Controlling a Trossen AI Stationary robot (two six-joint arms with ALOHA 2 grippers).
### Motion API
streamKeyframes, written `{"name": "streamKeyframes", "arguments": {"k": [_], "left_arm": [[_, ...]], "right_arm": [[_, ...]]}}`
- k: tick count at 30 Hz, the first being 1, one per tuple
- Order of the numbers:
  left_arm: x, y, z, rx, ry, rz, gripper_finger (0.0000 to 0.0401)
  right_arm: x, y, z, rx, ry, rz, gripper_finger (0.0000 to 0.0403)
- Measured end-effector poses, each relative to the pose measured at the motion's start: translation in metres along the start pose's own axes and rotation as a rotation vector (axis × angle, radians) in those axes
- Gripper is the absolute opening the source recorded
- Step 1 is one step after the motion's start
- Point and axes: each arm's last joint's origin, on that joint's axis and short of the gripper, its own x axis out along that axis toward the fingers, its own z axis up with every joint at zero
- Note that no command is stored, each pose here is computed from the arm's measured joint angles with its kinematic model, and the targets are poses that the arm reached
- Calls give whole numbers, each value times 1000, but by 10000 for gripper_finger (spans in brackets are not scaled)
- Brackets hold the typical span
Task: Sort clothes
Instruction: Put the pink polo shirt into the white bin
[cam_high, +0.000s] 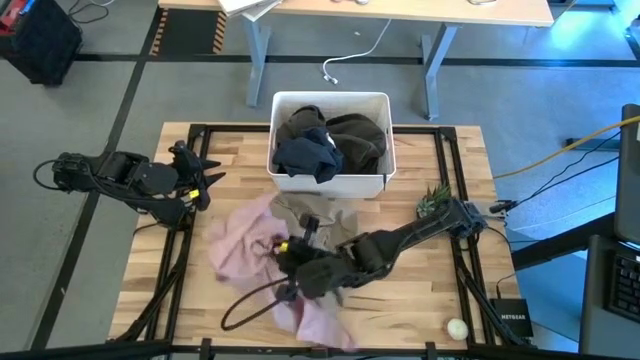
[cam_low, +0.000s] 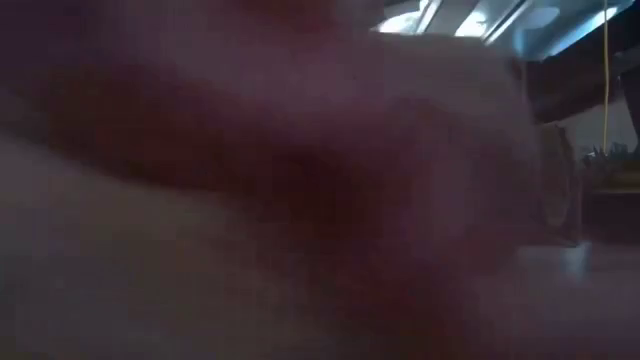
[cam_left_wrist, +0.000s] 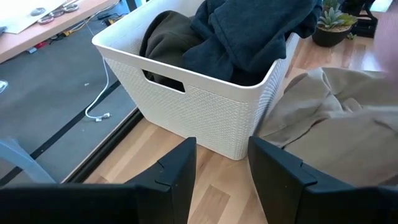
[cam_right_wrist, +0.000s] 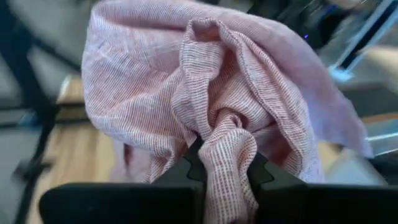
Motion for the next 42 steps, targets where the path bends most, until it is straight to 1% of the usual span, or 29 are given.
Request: {"name": "streamKeyframes", "arguments": {"k": [4, 8, 10, 15, 20, 23, 26, 28, 29, 31, 33, 35, 36, 37, 40, 42], "left_arm": [[0, 0, 0, 0, 0, 0, 141], [0, 0, 0, 2, 2, 1, 141], [0, 0, 0, 1, 1, 1, 141], [0, 0, 0, 1, 1, 1, 141], [0, 0, 0, 1, 1, 1, 141], [0, 0, 0, 1, 1, 0, 141], [0, 0, 0, 0, 0, 0, 141], [0, 0, 0, 0, 0, 0, 141], [0, 0, 0, 1, 0, 0, 141], [0, 0, 0, 8, 0, 0, 141], [0, 0, 0, 13, 0, 0, 141], [0, 0, 0, 16, 0, 0, 141], [0, 0, 0, 16, 0, 0, 141], [0, 0, 0, 20, 0, 0, 141], [0, 0, 0, 11, 0, 0, 141], [0, 0, 0, 3, 0, 0, 141]], "right_arm": [[-17, -15, 27, -7, -151, -150, 38], [-26, -29, 49, -65, -249, -307, 37], [-29, -37, 60, -109, -295, -354, 38], [-42, -66, 92, -142, -437, -483, 38], [-54, -108, 118, -167, -592, -639, 38], [-62, -138, 130, -171, -751, -732, 38], [-76, -172, 139, -163, -878, -860, 38], [-85, -192, 142, -133, -905, -935, 38], [-90, -202, 144, -110, -898, -960, 38], [-92, -214, 144, -75, -814, -1002, 39], [-86, -225, 142, -71, -641, -1057, 39], [-73, -232, 137, -84, -413, -1108, 39], [-63, -234, 133, -95, -323, -1117, 39], [-52, -233, 129, -119, -272, -1108, 39], [-27, -229, 117, -176, -190, -1069, 39], [-14, -227, 108, -165, -161, -1046, 40]]}}
